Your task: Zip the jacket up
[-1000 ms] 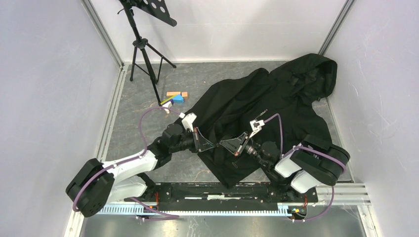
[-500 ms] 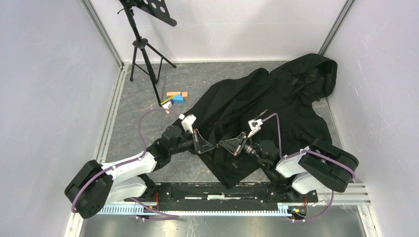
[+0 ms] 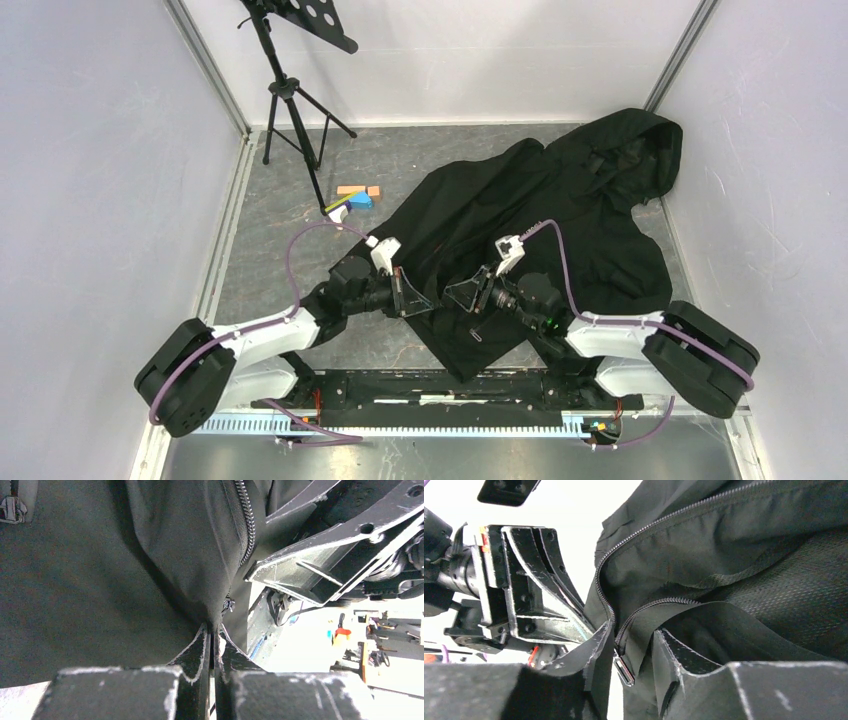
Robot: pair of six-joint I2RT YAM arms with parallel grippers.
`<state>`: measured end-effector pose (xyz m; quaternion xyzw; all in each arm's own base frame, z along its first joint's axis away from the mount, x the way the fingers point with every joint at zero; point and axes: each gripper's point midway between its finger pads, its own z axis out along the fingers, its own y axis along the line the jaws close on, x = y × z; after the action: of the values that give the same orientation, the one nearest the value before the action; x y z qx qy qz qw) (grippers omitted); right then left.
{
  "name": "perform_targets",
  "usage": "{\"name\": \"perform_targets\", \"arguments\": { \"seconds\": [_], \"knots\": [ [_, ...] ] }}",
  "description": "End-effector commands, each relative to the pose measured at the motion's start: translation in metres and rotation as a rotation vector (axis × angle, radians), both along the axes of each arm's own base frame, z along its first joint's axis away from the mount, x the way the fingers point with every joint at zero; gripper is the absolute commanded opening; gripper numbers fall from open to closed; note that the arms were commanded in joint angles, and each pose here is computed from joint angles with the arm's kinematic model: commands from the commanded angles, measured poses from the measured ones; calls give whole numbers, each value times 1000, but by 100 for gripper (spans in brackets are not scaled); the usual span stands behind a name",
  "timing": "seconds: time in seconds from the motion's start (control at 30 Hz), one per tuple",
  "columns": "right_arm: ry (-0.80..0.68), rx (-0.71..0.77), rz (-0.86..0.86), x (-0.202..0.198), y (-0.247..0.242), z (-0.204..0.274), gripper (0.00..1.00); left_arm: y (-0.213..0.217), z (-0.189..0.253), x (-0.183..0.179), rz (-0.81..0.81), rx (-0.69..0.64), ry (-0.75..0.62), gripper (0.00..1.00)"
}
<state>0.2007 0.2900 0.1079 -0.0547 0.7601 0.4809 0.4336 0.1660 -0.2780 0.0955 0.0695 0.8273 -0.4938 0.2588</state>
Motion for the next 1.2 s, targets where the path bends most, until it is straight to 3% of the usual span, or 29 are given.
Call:
{"name": "perform_targets", "arguments": {
  "seconds": [0.0,0.07,0.13,0.33,0.43,0.6,0.77,1.0,1.17],
  "knots": [
    [-54,-156,5,11,-9,-1,50,-3,-6,-18,-104,4,12,2],
    [-70,-240,51,7,-13,-4,67,-4,-9,-21,-125,12,32,2],
    [-84,-343,89,2,-22,-9,78,-4,-12,-24,-140,15,46,2],
    [-208,-602,212,-10,-48,-9,96,-6,-10,-25,-156,-1,31,2],
    [-298,-667,267,-20,-44,-6,98,-6,-8,-26,-163,-8,23,2],
    [-473,-664,211,-26,-27,11,89,-5,-8,-27,-162,-12,13,2],
    [-414,-716,-146,-20,-51,14,79,-6,-9,-26,-158,-19,20,2],
    [-472,-727,-127,-51,-17,22,50,-6,-11,-25,-146,-15,23,2],
    [-415,-775,-131,-58,-3,3,44,-7,-10,-24,-148,-21,17,2]
  ]
}}
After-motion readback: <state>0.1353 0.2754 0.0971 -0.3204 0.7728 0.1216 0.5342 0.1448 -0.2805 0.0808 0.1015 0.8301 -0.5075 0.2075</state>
